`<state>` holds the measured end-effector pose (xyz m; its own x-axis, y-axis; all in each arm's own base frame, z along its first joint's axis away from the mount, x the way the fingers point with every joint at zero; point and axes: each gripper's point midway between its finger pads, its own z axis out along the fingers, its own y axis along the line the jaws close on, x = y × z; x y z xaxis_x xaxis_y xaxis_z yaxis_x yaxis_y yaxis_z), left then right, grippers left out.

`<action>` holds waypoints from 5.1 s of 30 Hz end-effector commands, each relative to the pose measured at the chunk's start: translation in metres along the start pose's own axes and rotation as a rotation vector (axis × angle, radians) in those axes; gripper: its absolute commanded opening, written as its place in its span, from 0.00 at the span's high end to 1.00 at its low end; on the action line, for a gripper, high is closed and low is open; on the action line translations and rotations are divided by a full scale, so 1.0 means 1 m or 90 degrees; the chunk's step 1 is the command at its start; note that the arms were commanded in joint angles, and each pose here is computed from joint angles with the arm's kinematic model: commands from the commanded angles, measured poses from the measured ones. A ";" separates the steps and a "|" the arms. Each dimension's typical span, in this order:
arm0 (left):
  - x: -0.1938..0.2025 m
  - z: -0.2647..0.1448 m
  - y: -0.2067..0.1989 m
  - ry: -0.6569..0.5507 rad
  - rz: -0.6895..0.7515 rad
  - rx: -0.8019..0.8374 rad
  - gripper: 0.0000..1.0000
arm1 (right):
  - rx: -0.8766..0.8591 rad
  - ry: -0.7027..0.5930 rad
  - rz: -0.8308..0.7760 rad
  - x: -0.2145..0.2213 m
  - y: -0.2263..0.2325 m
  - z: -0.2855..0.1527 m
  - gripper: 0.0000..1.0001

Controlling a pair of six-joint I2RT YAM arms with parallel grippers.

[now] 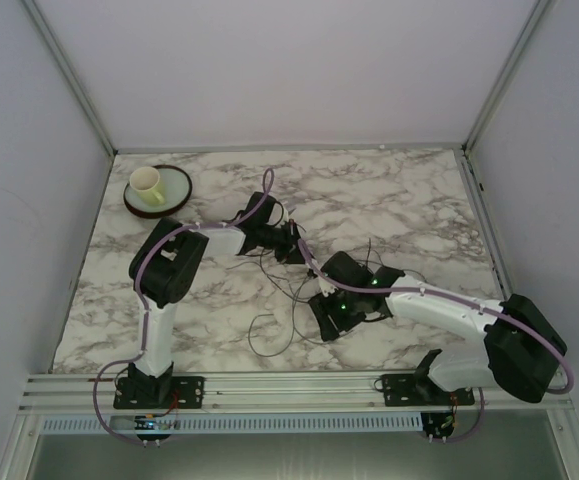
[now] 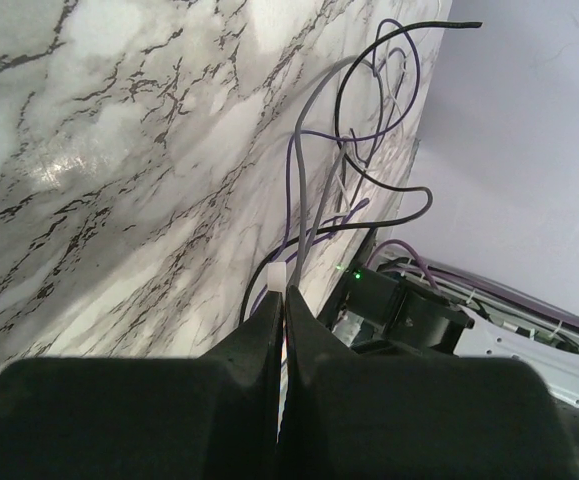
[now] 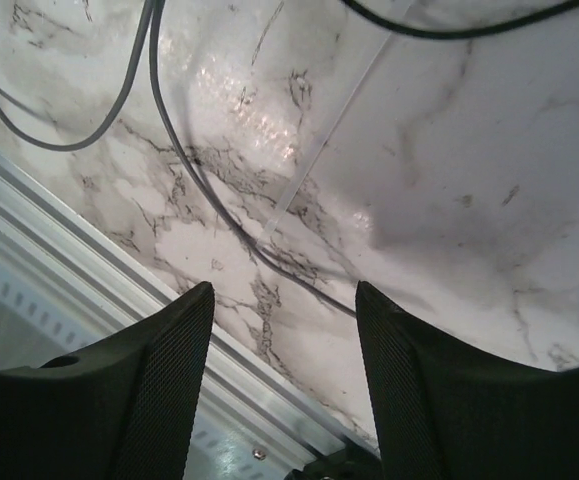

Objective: Zip-tie the wires
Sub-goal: Adjust the cable at the center of the board.

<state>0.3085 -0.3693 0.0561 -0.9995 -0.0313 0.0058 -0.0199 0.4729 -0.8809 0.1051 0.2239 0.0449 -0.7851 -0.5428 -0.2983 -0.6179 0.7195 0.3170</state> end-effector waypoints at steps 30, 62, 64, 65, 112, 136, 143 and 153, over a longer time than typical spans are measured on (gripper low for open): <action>-0.002 -0.001 -0.009 -0.001 0.015 0.002 1.00 | -0.080 0.101 -0.065 0.025 0.021 0.012 0.87; -0.004 -0.004 -0.015 -0.014 0.013 0.002 1.00 | -0.126 -0.079 -0.158 -0.126 0.093 0.066 0.86; -0.005 -0.004 -0.015 -0.014 0.013 0.002 1.00 | -0.133 -0.085 -0.161 -0.129 0.095 0.068 0.83; -0.004 -0.004 -0.015 -0.014 0.013 0.002 1.00 | -0.134 -0.089 -0.161 -0.131 0.096 0.069 0.83; 0.009 -0.005 -0.018 0.052 0.031 0.016 1.00 | 0.225 -0.528 -0.736 -0.096 -0.013 -0.045 0.16; 0.008 -0.010 -0.031 0.054 0.038 0.030 1.00 | 0.272 -0.465 -0.893 -0.080 -0.019 0.010 0.48; 0.009 -0.012 -0.033 0.055 0.038 0.033 1.00 | 0.279 -0.473 -0.929 -0.080 -0.016 0.018 0.49; 0.009 -0.011 -0.034 0.054 0.038 0.033 1.00 | 0.304 -0.475 -0.950 -0.079 -0.013 0.027 0.55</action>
<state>0.3006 -0.3719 0.0697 -0.9987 0.0498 0.0108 0.0132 0.4582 -0.8888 0.1775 0.2628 0.0330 0.6530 -0.6265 -0.4256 -0.5897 -0.0679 -0.8048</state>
